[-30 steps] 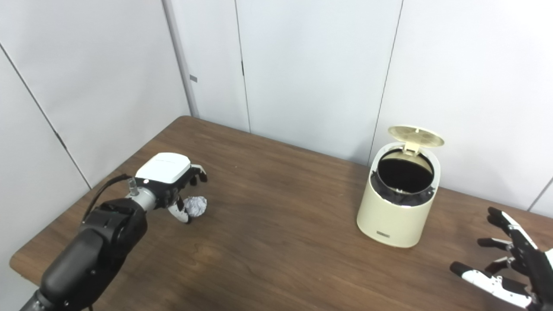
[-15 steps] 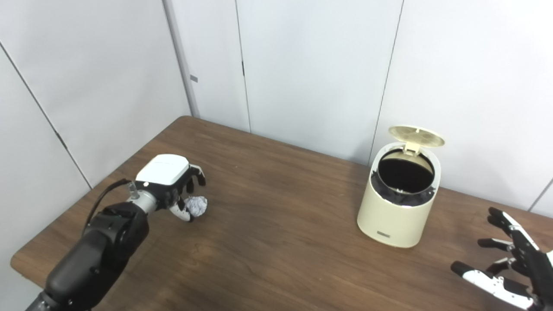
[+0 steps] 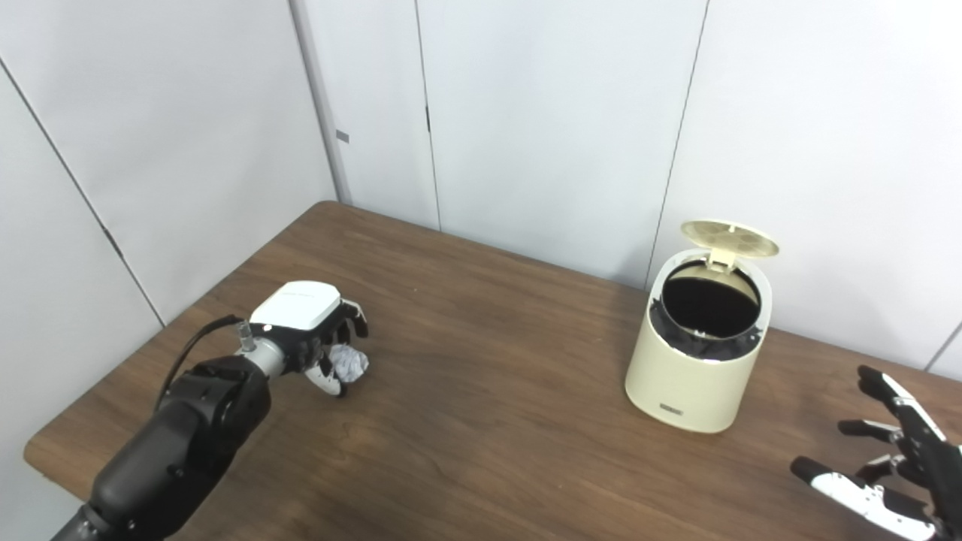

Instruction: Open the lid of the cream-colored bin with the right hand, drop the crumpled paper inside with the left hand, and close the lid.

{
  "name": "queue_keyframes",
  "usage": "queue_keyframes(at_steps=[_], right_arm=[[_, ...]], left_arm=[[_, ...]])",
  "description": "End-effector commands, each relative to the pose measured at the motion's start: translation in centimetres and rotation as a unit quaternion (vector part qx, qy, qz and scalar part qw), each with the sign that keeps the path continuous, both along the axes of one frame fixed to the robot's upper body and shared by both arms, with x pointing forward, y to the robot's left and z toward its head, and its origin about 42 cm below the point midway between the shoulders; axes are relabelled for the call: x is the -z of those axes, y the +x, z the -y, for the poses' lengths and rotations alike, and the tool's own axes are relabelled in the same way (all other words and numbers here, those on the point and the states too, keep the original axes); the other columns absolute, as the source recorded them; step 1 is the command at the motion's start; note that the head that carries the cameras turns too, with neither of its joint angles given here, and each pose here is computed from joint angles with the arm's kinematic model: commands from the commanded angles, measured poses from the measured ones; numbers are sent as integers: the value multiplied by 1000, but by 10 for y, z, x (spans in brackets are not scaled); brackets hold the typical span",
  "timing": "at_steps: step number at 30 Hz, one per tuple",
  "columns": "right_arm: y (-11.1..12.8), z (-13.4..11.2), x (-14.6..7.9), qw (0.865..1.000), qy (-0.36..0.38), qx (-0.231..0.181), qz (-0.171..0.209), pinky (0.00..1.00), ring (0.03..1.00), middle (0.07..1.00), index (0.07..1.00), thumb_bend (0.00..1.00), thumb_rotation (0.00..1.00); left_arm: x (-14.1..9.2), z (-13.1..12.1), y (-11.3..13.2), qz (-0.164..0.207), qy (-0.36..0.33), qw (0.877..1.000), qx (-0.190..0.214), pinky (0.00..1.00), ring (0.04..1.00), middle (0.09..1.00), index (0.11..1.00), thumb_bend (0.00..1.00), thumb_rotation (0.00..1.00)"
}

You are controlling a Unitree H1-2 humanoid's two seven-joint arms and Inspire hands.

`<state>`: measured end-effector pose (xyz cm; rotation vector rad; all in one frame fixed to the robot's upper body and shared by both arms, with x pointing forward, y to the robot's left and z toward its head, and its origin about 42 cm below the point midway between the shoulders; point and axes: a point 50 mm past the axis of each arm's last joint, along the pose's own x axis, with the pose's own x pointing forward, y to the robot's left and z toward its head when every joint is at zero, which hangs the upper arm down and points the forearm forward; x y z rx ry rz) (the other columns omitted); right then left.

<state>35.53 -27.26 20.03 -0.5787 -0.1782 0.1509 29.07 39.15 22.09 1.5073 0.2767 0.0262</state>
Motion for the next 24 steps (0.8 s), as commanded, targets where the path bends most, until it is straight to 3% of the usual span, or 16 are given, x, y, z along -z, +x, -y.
queue_keyframes(at_steps=[1, 5, 11, 24], right_arm=[[2, -1, -20, 999, 8, -7, 36, 373, 713, 914, 895, 710, 377], [1, 1, -22, 999, 5, -10, 39, 377, 711, 914, 899, 699, 395], [0, 4, -22, 999, 5, -8, 36, 381, 708, 907, 900, 711, 404], [0, 1, -25, 999, 4, -5, 32, 362, 708, 925, 909, 684, 391]], left_arm=[[-10, -6, 7, 4, 19, 1000, -4, 521, 661, 698, 690, 807, 31], [-6, -6, 8, -5, 19, 1000, -5, 542, 704, 743, 691, 812, 44], [2, -8, 10, -9, 20, 1000, -9, 555, 693, 727, 670, 809, 41], [-2, 0, 6, -17, 7, 1000, 12, 538, 681, 715, 673, 802, 26]])
